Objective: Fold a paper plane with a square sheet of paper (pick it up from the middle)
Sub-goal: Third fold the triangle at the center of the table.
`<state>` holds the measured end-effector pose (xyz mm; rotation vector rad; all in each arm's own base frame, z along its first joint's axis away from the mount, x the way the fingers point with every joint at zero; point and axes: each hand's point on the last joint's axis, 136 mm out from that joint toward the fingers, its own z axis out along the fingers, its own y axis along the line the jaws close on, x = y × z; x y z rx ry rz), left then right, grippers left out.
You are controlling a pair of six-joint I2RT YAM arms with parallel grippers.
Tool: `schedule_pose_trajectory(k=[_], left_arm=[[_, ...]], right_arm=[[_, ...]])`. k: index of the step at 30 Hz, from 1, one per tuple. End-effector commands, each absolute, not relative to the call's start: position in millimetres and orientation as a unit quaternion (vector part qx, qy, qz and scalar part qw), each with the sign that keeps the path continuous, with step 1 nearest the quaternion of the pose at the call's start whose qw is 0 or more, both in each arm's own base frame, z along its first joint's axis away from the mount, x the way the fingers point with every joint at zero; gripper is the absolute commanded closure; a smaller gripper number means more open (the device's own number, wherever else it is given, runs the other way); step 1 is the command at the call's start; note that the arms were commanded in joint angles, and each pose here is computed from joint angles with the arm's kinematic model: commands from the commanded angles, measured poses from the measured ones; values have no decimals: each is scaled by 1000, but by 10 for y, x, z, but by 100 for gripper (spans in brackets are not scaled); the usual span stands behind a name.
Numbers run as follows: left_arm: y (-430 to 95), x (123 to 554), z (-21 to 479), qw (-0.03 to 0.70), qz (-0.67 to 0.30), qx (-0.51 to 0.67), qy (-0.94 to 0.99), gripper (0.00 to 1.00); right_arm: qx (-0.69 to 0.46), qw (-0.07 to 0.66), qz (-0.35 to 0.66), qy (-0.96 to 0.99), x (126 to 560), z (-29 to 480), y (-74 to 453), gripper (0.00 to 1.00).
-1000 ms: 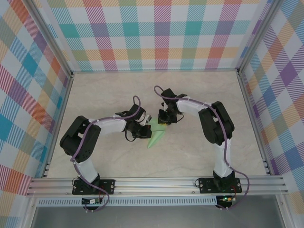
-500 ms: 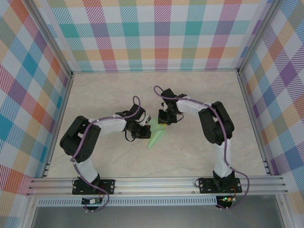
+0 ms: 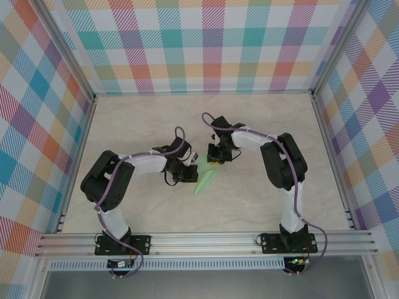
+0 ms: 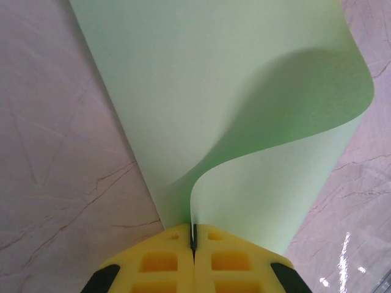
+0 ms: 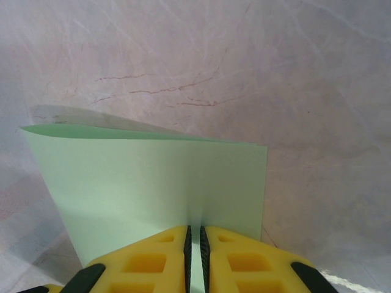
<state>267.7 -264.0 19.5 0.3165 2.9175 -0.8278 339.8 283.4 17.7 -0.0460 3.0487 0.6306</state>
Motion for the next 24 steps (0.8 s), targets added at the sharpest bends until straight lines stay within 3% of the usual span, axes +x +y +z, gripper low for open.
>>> schedule_pose_trajectory(k=[1,7,16,19,24], left_arm=[[-2542,2651,127,35,-259,96,961,96],[-2542,2653,167,39,-260,95,960,96],[-2586,2624,107,26,-271,99,957,96],[-2570,2603,93,22,-268,102,958,96],[-2571,2599,86,23,-270,101,957,96]], right_arm=[[-14,-9,191,981,3314,92,2813,84],[-11,7,199,980,3357,245,2826,83],[33,139,239,960,3474,1052,2695,82],[50,171,303,936,3357,1137,2717,83],[64,101,390,913,2867,1020,2885,94]])
